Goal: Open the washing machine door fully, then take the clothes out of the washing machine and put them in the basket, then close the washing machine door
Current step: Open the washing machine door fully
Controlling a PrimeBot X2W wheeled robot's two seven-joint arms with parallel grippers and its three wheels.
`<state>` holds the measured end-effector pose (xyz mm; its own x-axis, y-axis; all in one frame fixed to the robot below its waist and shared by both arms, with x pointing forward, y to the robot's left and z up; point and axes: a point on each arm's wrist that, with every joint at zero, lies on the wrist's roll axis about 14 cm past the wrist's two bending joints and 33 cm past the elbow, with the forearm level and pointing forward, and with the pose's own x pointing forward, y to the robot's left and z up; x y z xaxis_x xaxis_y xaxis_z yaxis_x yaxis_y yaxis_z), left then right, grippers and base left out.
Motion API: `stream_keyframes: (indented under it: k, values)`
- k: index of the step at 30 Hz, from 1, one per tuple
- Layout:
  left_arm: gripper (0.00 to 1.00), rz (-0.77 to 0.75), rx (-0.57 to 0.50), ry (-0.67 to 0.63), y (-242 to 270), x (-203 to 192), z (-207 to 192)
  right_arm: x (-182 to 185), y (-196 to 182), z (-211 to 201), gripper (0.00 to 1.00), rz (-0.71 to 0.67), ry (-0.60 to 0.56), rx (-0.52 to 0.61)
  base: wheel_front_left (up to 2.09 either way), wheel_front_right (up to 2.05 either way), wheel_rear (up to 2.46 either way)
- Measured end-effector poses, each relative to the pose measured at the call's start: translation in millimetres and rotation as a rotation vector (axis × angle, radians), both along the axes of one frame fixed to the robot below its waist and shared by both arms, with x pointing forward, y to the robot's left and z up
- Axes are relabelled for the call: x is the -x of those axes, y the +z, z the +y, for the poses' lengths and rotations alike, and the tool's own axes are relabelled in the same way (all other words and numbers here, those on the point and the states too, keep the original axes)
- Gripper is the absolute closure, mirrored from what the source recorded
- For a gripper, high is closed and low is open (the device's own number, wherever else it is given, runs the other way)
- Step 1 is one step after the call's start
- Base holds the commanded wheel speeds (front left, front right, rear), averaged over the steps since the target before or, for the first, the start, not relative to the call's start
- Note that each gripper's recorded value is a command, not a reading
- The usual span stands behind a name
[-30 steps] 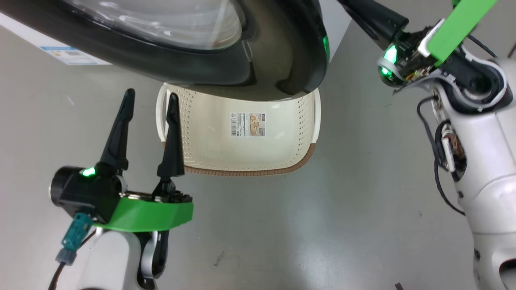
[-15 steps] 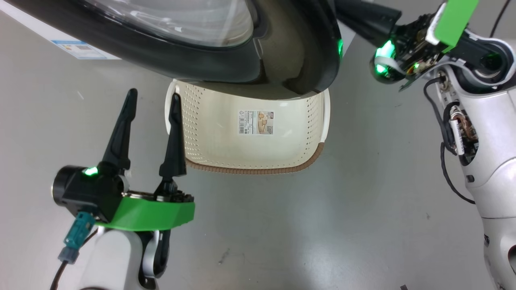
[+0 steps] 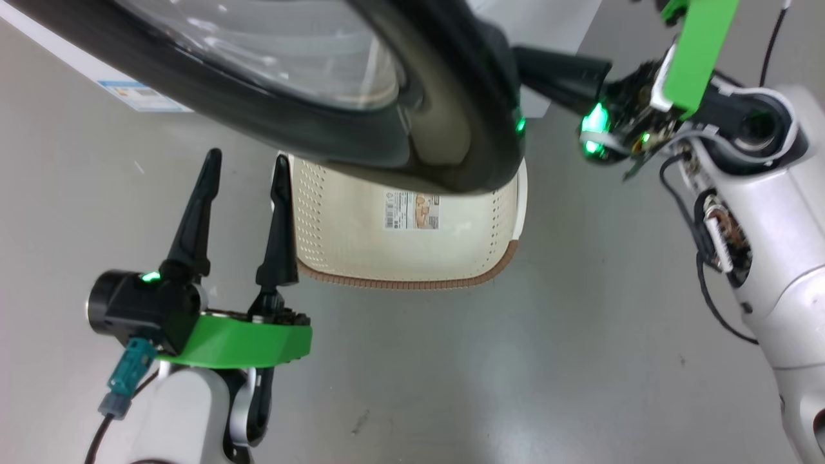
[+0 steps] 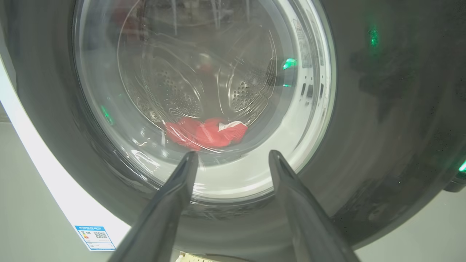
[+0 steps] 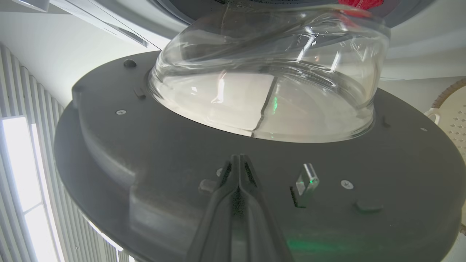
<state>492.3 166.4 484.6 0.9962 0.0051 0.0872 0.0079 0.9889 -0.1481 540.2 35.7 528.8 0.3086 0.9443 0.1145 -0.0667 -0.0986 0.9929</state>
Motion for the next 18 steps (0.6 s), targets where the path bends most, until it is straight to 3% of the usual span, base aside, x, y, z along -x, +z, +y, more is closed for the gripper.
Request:
stream_keyframes:
  k: [18]
  values:
    - [0.0, -0.015, 0.027, 0.093, 22.6, 38.2, 26.0, 65.8, -0.8, 35.9, 1.0, -0.034, 0.159, 0.063, 0.0, 0.0, 0.0]
